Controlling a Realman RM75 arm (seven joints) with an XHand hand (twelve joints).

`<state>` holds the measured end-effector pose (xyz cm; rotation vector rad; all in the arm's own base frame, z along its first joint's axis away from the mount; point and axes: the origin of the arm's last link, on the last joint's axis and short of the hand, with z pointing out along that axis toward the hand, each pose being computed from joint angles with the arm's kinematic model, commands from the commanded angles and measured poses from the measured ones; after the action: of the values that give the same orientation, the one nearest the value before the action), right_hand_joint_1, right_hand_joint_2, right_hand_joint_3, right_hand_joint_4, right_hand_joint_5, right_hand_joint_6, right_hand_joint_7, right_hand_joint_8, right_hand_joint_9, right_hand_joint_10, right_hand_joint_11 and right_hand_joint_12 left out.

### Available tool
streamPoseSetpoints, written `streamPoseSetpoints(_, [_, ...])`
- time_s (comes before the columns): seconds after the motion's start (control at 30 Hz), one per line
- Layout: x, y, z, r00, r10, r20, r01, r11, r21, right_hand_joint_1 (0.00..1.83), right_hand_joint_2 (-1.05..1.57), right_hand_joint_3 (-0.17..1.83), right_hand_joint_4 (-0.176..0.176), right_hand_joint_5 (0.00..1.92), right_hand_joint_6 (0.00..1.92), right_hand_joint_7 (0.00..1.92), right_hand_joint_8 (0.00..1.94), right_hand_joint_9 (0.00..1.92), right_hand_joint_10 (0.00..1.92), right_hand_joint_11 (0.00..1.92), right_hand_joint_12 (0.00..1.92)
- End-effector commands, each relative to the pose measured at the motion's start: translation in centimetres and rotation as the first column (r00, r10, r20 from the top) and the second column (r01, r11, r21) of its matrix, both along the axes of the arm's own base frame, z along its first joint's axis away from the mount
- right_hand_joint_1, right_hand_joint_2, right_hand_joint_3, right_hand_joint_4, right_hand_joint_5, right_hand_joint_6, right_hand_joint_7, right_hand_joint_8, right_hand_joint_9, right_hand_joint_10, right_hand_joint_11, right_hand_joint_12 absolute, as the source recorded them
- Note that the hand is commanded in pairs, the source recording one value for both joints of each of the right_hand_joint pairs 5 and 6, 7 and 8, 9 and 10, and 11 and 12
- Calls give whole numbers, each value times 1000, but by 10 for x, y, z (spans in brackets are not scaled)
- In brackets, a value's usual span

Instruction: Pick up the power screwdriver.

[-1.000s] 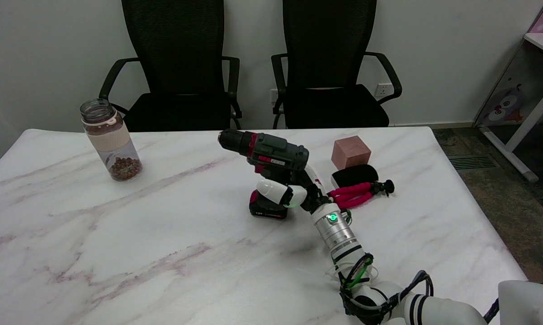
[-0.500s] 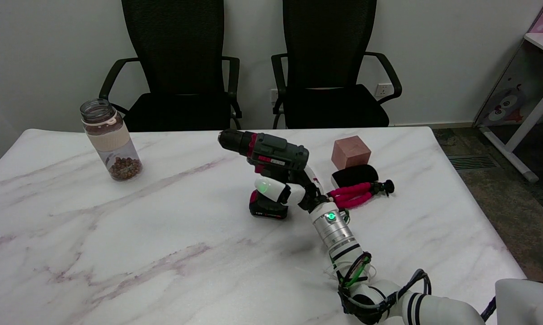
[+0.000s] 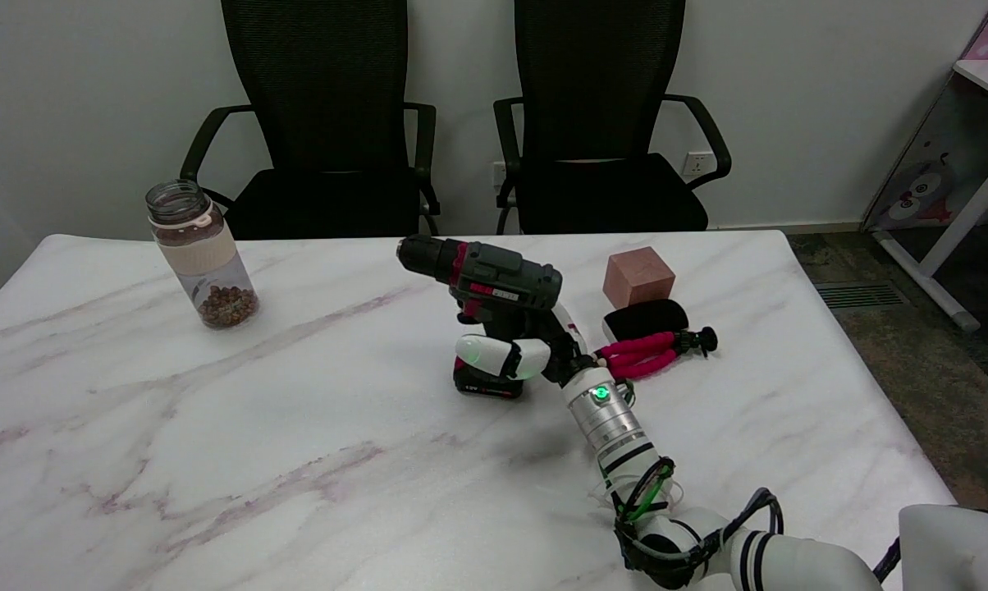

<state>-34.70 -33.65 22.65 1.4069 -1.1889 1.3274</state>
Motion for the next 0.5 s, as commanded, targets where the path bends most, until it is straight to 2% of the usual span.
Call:
streamPoseSetpoints(0.03, [-1, -5, 1, 1000, -13, -15, 13, 1000, 8, 1039, 77, 686, -13, 437, 437, 437, 437, 607, 607, 692, 692])
streamPoseSetpoints(0.27, [-3, -6, 4, 999, -21, -26, 21, 1000, 5, 1086, 219, 649, -20, 497, 497, 497, 497, 831, 831, 902, 902])
streamPoseSetpoints(0.4, [-4, -8, 4, 999, -30, -30, 30, 1000, 8, 1103, 279, 681, -22, 660, 660, 660, 660, 948, 948, 972, 972])
streamPoseSetpoints(0.5, [-4, -10, 4, 999, -36, -36, 37, 999, 10, 1115, 355, 691, -9, 899, 899, 899, 899, 1032, 1032, 1008, 1008])
